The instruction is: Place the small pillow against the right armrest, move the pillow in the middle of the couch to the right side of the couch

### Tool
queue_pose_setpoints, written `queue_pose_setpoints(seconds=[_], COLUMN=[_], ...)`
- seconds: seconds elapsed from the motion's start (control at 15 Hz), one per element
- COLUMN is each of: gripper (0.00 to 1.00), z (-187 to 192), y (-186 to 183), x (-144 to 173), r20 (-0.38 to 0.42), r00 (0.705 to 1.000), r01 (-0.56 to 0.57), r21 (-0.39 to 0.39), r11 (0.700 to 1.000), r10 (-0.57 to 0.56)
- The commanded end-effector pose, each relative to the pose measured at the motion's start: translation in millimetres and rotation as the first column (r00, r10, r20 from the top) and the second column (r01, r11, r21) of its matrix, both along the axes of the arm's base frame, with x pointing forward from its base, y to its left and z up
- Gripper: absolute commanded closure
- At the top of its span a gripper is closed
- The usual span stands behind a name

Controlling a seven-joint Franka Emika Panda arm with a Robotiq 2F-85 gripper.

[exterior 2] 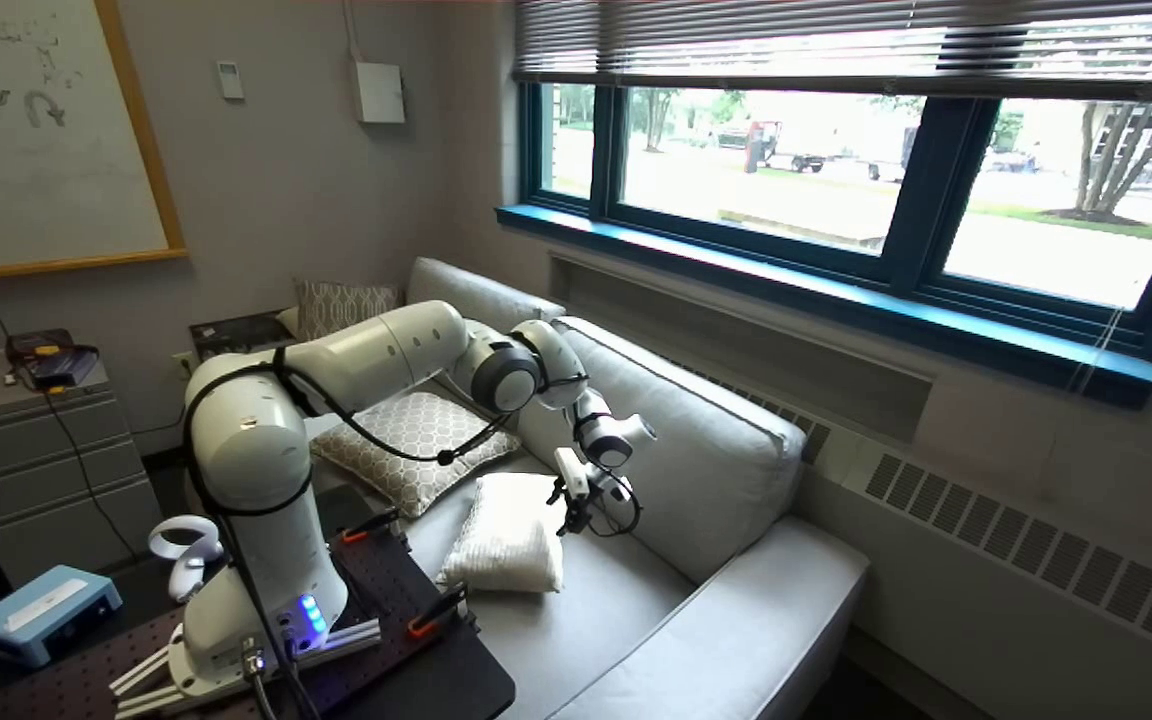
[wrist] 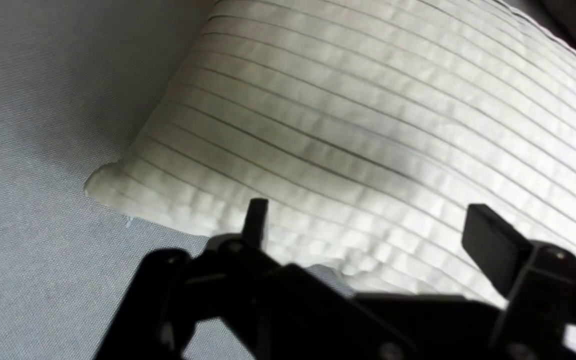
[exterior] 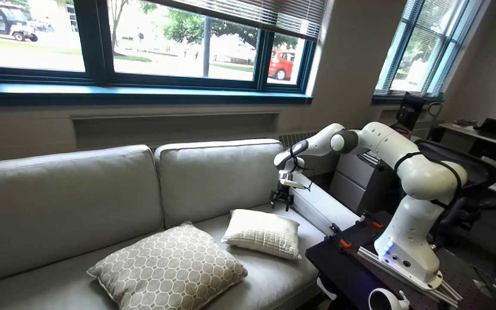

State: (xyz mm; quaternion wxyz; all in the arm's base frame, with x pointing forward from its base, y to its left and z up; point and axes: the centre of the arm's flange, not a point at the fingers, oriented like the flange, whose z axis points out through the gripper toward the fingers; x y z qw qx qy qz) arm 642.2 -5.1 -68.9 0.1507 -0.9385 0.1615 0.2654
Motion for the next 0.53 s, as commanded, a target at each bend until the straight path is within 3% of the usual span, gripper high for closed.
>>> queue_pose_setpoints(seconds=[0.0, 0.27, 0.47], gripper=[0.00, 0.00, 0.00], z=[-0.4, 5.2, 8.8], y=[0.8, -6.4, -22.7], x=[-0.3, 2.7, 31.9], r20=[0.000, 0.024, 0.083], r00=[1.000, 1.000, 0.996], r01=[-0.002, 0.004, -0.040], r21=[-0.002, -0.014, 0.034], r11=[1.000, 1.000, 0.999], r10=[0.002, -0.003, 0.038])
